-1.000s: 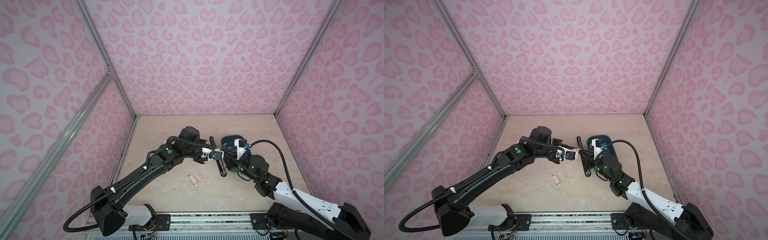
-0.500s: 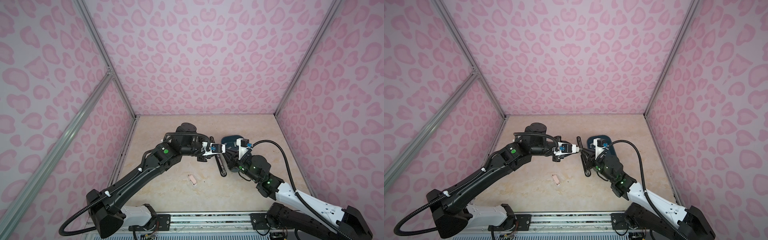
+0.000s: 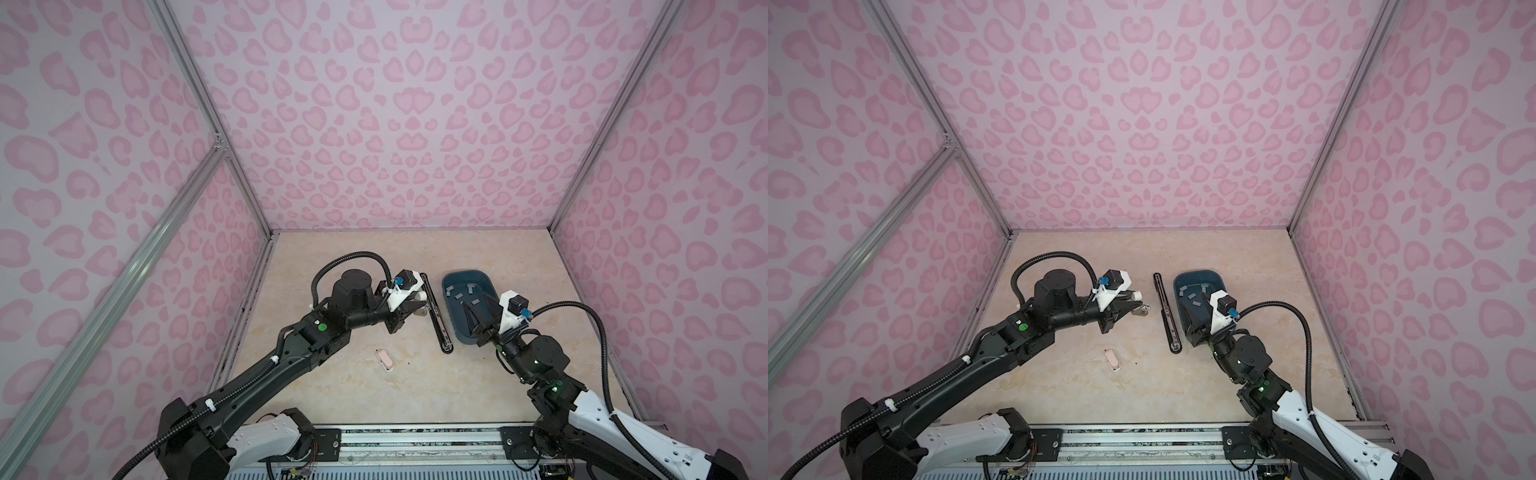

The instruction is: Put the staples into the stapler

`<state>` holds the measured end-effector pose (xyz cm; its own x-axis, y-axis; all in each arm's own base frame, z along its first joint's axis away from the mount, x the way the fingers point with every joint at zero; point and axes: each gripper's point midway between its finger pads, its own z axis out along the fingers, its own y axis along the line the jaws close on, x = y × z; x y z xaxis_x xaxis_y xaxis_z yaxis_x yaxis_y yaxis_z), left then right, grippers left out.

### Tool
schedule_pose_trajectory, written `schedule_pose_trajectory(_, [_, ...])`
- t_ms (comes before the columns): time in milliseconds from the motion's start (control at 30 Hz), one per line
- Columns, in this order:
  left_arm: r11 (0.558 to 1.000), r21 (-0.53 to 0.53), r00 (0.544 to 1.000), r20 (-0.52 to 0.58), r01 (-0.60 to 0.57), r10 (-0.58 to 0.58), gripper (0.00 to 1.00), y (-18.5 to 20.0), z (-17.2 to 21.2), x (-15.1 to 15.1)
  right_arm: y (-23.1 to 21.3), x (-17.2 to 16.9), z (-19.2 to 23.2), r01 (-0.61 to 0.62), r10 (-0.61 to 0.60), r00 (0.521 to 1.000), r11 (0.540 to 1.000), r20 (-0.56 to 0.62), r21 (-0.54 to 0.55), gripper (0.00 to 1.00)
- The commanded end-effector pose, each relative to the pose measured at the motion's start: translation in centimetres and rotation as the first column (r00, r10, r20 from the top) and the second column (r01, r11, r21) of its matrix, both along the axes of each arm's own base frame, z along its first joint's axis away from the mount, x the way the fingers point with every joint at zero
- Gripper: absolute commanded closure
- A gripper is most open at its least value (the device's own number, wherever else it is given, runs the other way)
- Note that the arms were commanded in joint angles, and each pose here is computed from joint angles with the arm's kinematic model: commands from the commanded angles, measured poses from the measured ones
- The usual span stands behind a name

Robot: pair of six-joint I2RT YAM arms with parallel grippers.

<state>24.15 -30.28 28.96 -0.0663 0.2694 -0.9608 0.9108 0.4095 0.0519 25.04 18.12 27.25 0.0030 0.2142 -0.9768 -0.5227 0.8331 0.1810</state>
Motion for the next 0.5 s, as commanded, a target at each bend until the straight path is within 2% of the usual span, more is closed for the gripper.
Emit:
schedule_pose_trajectory(0, [0.972,-0.22,0.997,-0.015,-0.078,0.077,0.97,0.4,3.0,0.6,1.7,-1.2,1.7,-0.101,0.107,0.989,0.993,0.101,-0.06,0.41])
schedule_pose_trajectory(67, [0.966,-0.234,0.994,-0.013,-0.106,0.106,0.97,0.9,1.9,0.7,3.0,-1.7,1.6,-0.163,0.172,0.979,0.982,0.106,-0.09,0.42])
schedule_pose_trajectory(133, [0.971,-0.212,0.994,-0.003,-0.106,0.108,0.97,1.1,0.4,0.6,4.2,-2.1,1.4,-0.219,0.229,0.968,0.971,0.104,-0.101,0.38])
schedule_pose_trajectory(300, [0.981,-0.192,0.999,0.038,-0.023,0.031,0.97,1.0,-2.0,-1.1,7.7,-3.0,-0.2,-0.351,0.367,0.928,0.919,0.065,-0.183,0.26])
schedule_pose_trajectory(467, [0.962,-0.264,0.995,0.078,0.073,-0.054,0.97,1.0,-1.3,-3.2,10.5,-3.6,-2.4,-0.477,0.488,0.873,0.849,-0.006,-0.226,0.21])
